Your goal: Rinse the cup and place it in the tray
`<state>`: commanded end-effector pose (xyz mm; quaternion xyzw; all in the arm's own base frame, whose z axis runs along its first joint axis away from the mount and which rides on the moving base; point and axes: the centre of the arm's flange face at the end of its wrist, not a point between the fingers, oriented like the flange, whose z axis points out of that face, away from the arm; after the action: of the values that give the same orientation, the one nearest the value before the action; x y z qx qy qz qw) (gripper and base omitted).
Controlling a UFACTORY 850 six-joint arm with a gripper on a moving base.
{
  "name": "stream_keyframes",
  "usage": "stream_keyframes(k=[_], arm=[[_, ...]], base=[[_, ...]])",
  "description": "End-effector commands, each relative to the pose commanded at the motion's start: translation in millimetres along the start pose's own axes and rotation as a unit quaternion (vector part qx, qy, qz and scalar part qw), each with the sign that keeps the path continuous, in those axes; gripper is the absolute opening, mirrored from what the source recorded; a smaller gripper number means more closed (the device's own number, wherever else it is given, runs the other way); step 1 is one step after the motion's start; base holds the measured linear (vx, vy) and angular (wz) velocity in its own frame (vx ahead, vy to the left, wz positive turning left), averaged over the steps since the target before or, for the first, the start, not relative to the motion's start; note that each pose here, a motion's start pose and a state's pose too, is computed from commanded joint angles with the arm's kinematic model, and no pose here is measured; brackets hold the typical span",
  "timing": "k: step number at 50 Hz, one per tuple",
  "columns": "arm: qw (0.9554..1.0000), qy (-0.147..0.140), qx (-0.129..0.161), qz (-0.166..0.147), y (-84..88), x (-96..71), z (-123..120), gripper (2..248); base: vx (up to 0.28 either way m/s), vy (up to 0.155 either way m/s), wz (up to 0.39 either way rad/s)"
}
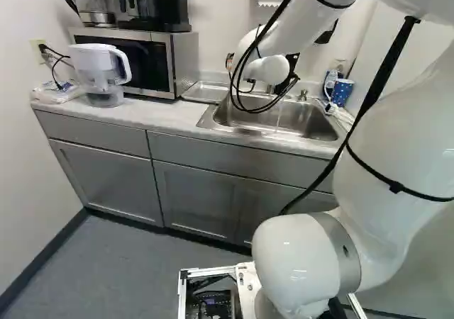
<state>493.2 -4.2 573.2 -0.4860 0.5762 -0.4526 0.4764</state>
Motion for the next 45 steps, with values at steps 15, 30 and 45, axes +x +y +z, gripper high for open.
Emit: stream_keyframes(k=[15, 30, 45], arm=[[0.9969, 0.0, 0.0, -0.078, 0.0, 0.0, 0.0, 124], [0.9877, 0.0, 0.0, -0.156, 0.0, 0.0, 0.0, 124], [0.9723, 0.0, 0.0, -0.234, 0.0, 0.0, 0.0, 124]], base=[[0.0, 0.0, 0.0], [0.0, 0.0, 0.0], [0.0, 0.0, 0.0]])
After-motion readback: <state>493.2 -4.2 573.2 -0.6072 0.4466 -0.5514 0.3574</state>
